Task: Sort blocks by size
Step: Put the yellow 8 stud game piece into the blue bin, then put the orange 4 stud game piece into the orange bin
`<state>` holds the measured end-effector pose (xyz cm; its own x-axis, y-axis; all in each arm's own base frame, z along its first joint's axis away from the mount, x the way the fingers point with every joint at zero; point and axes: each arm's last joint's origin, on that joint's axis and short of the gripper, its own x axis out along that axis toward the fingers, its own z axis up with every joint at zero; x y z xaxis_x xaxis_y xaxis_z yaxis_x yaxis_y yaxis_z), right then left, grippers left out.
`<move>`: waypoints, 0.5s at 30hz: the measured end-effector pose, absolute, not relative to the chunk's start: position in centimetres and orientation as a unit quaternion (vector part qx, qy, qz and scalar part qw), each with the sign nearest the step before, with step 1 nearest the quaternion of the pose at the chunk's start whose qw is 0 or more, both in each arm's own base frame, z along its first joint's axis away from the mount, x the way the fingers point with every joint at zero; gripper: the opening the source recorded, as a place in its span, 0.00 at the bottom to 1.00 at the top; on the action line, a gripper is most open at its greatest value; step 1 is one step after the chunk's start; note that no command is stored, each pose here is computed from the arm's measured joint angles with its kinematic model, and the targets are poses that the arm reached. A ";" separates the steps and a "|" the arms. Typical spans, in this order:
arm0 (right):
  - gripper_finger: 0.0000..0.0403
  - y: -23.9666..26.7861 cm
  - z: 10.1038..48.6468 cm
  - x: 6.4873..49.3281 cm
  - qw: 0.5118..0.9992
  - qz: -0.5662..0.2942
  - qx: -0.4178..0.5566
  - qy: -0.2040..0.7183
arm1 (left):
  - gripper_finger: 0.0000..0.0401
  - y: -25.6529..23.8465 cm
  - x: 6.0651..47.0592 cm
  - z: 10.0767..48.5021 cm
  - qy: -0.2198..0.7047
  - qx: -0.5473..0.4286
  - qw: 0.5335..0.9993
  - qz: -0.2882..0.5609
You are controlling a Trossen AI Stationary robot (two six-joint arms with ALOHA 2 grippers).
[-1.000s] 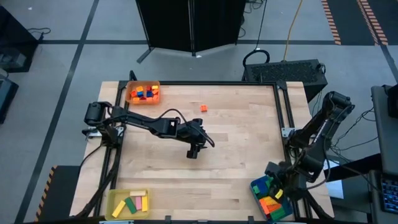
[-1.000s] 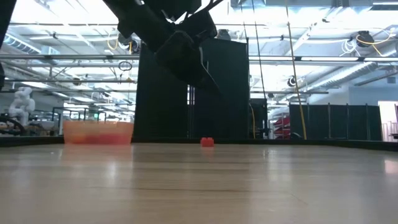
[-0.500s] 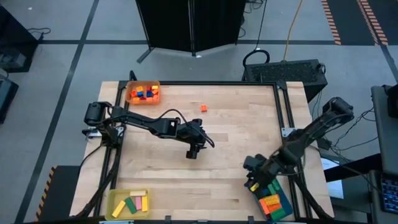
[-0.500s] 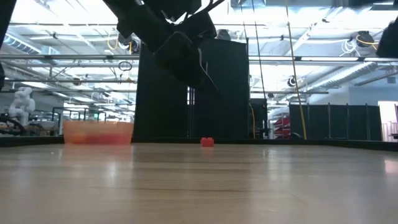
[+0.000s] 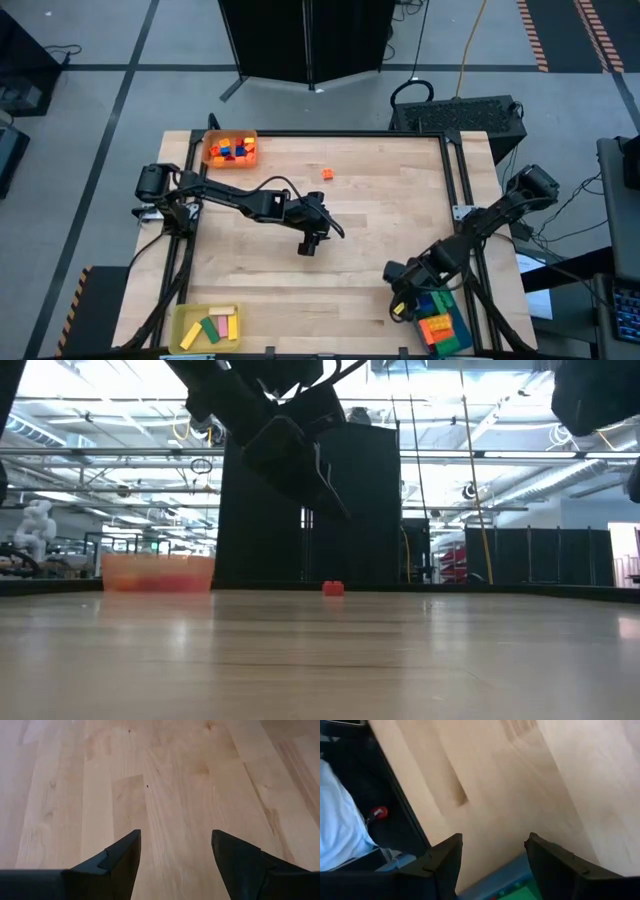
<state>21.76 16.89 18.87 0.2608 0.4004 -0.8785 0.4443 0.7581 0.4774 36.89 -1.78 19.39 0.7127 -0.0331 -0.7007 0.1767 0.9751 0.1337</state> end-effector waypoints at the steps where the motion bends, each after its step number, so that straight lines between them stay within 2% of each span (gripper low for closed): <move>1: 0.53 16.9 18.8 21.7 0.708 -0.020 0.349 0.614 | 0.60 -1.8 36.9 19.4 0.375 0.096 0.920 -0.057; 9: 0.53 16.3 18.3 20.6 0.683 -0.055 0.322 0.653 | 0.60 -1.8 36.9 19.4 0.375 0.097 0.920 -0.055; 15: 0.53 15.3 18.4 21.4 0.725 -0.039 0.276 0.629 | 0.60 -0.6 36.6 19.1 0.402 0.106 0.909 -0.017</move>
<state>21.39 15.33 18.43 0.2046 0.2908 -0.9347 0.4035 0.8449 0.3512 36.56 -0.55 19.05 0.6764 0.0538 -0.7346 0.1161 0.9771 0.1784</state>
